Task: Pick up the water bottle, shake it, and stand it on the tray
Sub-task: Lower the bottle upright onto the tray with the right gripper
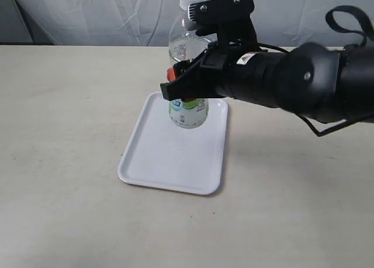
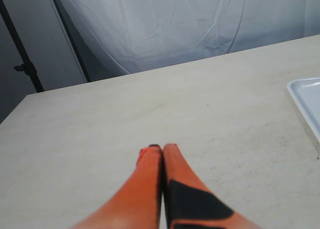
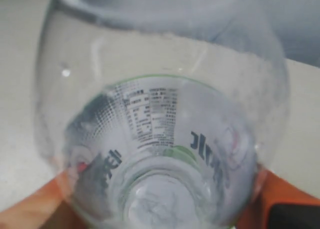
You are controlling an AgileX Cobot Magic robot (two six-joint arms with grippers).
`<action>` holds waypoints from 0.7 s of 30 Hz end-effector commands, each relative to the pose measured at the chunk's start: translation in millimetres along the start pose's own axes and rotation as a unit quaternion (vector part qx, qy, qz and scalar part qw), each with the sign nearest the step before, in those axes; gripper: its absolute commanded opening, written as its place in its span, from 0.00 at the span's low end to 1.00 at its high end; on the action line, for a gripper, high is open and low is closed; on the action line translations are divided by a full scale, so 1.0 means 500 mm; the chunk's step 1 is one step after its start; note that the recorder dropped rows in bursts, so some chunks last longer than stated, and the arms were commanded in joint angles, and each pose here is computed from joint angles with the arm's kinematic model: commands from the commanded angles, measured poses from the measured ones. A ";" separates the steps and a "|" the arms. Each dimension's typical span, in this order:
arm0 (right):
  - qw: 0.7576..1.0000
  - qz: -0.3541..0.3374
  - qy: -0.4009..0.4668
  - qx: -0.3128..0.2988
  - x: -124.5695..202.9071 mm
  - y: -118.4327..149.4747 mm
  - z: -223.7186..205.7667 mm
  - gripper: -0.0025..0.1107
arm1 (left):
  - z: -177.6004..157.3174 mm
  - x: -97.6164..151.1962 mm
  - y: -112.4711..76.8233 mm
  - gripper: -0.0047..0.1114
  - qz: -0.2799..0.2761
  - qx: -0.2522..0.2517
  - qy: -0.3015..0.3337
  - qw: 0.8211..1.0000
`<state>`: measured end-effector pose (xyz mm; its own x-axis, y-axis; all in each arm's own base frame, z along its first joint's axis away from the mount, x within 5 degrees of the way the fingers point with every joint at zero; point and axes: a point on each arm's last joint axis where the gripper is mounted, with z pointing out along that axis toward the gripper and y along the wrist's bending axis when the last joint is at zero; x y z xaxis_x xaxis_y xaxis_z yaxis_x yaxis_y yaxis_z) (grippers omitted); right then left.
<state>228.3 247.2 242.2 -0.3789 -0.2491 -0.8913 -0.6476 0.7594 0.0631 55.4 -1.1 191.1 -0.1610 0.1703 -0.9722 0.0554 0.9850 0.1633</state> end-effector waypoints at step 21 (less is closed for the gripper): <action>0.991 -0.095 -0.029 -0.092 0.127 -0.010 0.133 0.01 | 0.000 0.000 0.000 0.04 -0.003 0.000 -0.006 1.000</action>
<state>246.0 267.0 152.3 -0.2285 -0.3832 -0.8950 -0.8217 0.5689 -0.0338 55.4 -1.1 191.1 -0.1610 0.1703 -0.9722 0.0554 0.9850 0.1633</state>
